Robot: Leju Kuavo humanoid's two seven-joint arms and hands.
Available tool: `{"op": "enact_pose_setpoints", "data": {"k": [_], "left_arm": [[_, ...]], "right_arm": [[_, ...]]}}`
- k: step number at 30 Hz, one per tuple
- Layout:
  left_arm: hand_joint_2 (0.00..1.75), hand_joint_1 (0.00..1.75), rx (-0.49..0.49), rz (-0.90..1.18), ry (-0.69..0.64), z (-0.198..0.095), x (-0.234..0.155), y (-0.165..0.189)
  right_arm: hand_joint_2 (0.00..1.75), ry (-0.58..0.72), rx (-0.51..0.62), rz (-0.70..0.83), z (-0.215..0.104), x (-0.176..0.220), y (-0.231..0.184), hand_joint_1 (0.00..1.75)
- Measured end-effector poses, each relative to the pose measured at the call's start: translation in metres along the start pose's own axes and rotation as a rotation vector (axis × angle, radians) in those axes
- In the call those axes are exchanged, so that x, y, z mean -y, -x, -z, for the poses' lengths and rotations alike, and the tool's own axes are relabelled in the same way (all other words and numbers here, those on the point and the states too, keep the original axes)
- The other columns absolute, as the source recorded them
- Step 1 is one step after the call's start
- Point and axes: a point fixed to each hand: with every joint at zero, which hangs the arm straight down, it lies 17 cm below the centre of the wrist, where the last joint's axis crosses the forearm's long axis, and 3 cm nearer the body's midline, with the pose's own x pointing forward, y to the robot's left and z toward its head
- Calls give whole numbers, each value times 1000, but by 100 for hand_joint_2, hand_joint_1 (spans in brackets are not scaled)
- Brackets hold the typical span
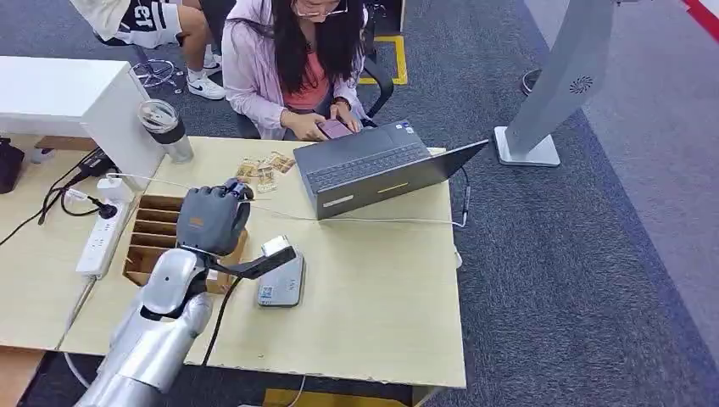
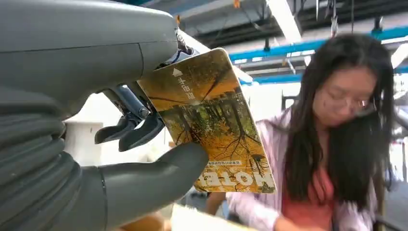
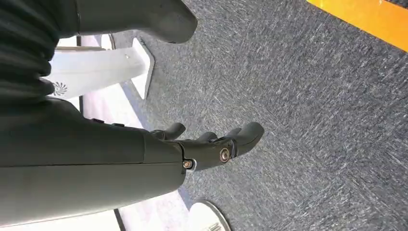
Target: Pass the card to the sensor for recognition and then transmit it.
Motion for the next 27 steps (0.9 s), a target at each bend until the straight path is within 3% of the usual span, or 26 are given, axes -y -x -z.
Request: {"op": "enact_pose_setpoints", "data": {"k": [5,16,27], "left_arm": [[175,175,22,-16,64,-21,33,-21],[175,175,50,-3,136,-36,60,-32],[175,175,67,16,303,-80,118,-54]], "right_arm": [[175,-2,3,0,0,-2,-1,0],[175,-3,4,-5,-1,-3,-2,0],[175,-19,15,-12,-2,-8,-4,0]]}}
